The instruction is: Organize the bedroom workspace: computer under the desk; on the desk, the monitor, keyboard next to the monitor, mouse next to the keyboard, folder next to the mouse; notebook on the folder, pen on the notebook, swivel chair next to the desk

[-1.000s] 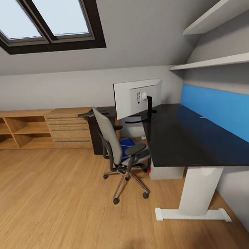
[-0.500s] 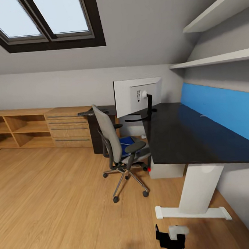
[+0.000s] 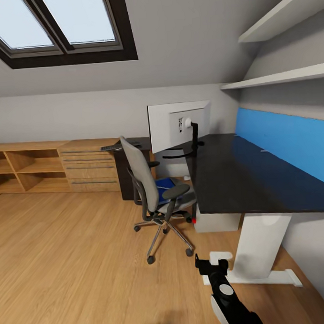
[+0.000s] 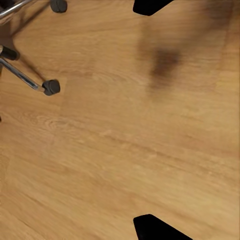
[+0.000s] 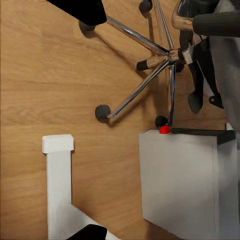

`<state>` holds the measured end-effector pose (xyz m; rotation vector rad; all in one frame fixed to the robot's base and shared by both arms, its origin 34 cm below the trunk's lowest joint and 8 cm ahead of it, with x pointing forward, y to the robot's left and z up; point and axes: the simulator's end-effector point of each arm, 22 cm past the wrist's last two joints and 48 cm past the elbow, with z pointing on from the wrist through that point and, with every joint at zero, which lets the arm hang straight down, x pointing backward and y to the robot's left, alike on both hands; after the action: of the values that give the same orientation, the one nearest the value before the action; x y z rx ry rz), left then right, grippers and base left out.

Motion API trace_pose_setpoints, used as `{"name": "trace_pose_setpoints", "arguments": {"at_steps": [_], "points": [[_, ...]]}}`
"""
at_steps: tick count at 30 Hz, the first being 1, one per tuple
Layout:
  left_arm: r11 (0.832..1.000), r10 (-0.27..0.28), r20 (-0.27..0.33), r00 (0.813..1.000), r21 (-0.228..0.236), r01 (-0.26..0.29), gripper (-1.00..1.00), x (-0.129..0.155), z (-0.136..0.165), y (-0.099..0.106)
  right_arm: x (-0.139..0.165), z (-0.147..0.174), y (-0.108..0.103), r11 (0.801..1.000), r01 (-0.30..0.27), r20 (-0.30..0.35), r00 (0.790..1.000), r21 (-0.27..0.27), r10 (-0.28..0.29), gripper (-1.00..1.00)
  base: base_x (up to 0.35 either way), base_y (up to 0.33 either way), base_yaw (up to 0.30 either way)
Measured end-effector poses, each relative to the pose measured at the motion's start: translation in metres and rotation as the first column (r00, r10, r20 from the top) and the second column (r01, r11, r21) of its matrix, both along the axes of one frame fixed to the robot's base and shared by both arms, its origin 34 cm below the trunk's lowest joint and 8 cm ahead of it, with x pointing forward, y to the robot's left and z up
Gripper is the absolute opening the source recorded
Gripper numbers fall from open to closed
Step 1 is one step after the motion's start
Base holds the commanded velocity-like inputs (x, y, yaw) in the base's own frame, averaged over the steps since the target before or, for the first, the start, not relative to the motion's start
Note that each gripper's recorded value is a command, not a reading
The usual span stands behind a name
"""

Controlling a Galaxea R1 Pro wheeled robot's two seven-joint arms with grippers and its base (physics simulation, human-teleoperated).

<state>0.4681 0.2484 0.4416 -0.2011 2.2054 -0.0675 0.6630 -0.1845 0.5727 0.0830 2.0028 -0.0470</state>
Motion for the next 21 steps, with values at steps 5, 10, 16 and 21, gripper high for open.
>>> {"name": "trace_pose_setpoints", "arguments": {"at_steps": [5,10,16,21], "points": [[1.000,-0.002,0.001,1.000,0.000,0.002,1.00,0.000,0.000,0.000,-0.001,-0.001,0.005,0.993,0.052,0.042,0.998,0.102,-0.056,1.00,0.202,-0.016,0.000],[1.000,0.002,0.065,0.998,0.006,-0.003,1.00,0.021,0.024,0.003,-0.010,-0.010,0.005,0.987,0.081,0.100,0.990,0.138,-0.095,1.00,0.061,-0.010,0.000],[1.000,-0.004,0.130,0.992,0.009,0.003,1.00,0.048,0.058,0.004,-0.013,-0.013,0.005,0.987,0.083,0.110,0.989,0.141,-0.099,1.00,0.011,-0.002,0.000],[1.000,-0.024,0.068,0.997,-0.003,0.024,1.00,0.057,0.068,-0.001,-0.019,-0.023,0.005,0.988,0.080,0.090,0.992,0.133,-0.093,1.00,0.002,0.000,0.000]]}}
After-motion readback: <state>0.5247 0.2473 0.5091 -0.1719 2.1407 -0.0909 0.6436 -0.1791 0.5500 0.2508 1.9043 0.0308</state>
